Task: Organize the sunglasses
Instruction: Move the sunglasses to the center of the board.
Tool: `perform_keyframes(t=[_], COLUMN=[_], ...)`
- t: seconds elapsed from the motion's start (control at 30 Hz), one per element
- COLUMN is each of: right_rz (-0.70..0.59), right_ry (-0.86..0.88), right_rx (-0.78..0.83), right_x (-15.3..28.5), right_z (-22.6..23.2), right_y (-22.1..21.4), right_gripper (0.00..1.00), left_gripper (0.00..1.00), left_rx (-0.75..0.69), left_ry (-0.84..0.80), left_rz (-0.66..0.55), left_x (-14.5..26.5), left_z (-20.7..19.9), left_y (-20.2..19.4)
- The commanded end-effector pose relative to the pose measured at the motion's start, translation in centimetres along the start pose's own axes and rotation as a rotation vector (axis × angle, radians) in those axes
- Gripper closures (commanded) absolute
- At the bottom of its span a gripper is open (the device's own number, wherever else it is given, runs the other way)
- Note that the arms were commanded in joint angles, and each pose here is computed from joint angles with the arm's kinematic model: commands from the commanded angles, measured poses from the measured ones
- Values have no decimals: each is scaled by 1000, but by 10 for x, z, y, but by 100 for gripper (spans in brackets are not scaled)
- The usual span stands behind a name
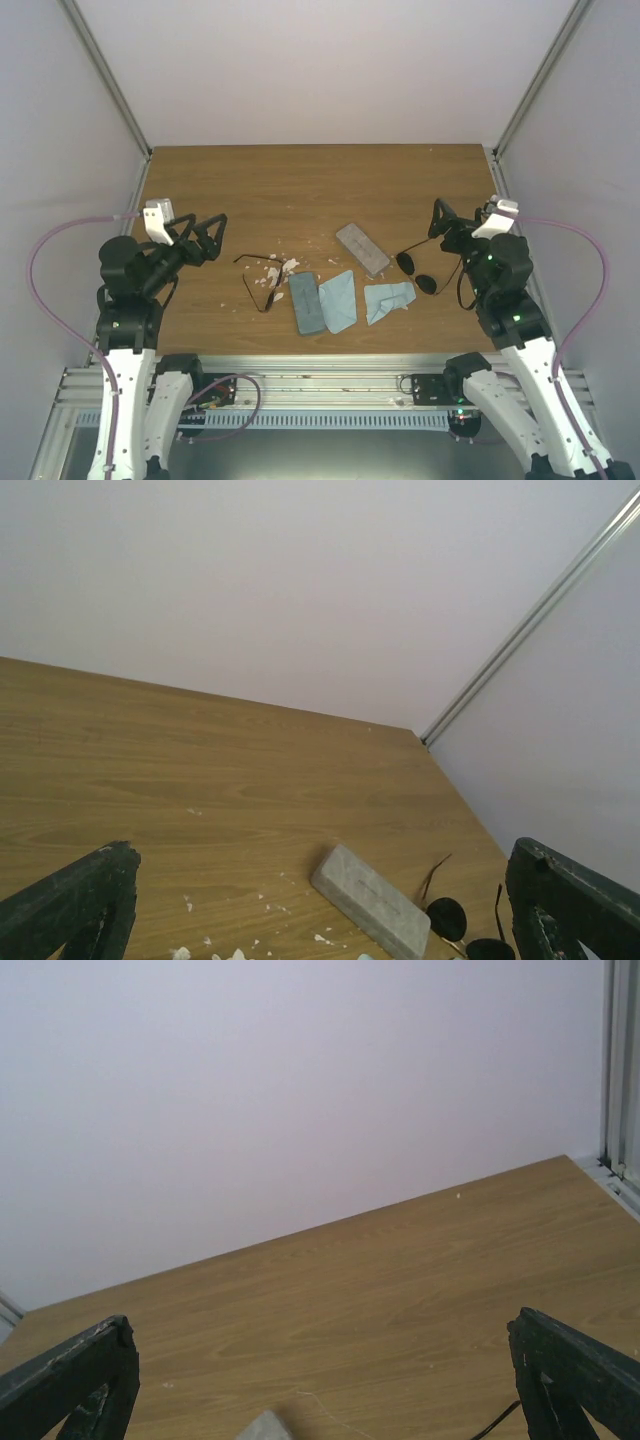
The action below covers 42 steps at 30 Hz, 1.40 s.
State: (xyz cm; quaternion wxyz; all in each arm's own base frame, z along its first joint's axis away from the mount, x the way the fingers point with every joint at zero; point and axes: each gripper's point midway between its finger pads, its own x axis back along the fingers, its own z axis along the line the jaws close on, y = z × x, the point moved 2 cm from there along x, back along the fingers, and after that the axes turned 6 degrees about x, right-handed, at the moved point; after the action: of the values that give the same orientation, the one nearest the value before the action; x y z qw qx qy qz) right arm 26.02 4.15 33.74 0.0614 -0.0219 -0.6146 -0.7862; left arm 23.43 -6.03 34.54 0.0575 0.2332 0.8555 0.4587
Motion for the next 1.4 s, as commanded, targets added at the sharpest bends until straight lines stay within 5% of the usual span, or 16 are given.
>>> perform_keyframes(t=[0.0,0.3,0.53,0.67,0.8,0.97,1.13,1.37], right_rz=[-23,179,441,572,659,723,756,775], right_ry=[29,214,307,306,288,282,279,282], right_rx=[-4,-9,-95,-114,-88,-62,-50,-6], right_x=[-1,-25,-48,-53,-53,-49,-42,-34], right_z=[6,40,58,68,77,85,90,99], right_y=[6,-26,-99,-139,-165,-189,-203,-214], right_gripper=[0,0,5,10,13,14,14,16], left_gripper=[1,1,1,8,12,38,63,75], left_rx=[-14,-3,127,224,222,291,309,269], left_ry=[-15,-425,-435,-413,-213,44,164,372], left_rz=[-46,85,295,551,708,821,846,882], left_x=[6,5,-28,-52,-69,-76,-80,-87], left_z=[-4,-41,-44,-65,-60,-23,0,38], left_y=[1,-40,-90,-149,-203,-252,-272,-287])
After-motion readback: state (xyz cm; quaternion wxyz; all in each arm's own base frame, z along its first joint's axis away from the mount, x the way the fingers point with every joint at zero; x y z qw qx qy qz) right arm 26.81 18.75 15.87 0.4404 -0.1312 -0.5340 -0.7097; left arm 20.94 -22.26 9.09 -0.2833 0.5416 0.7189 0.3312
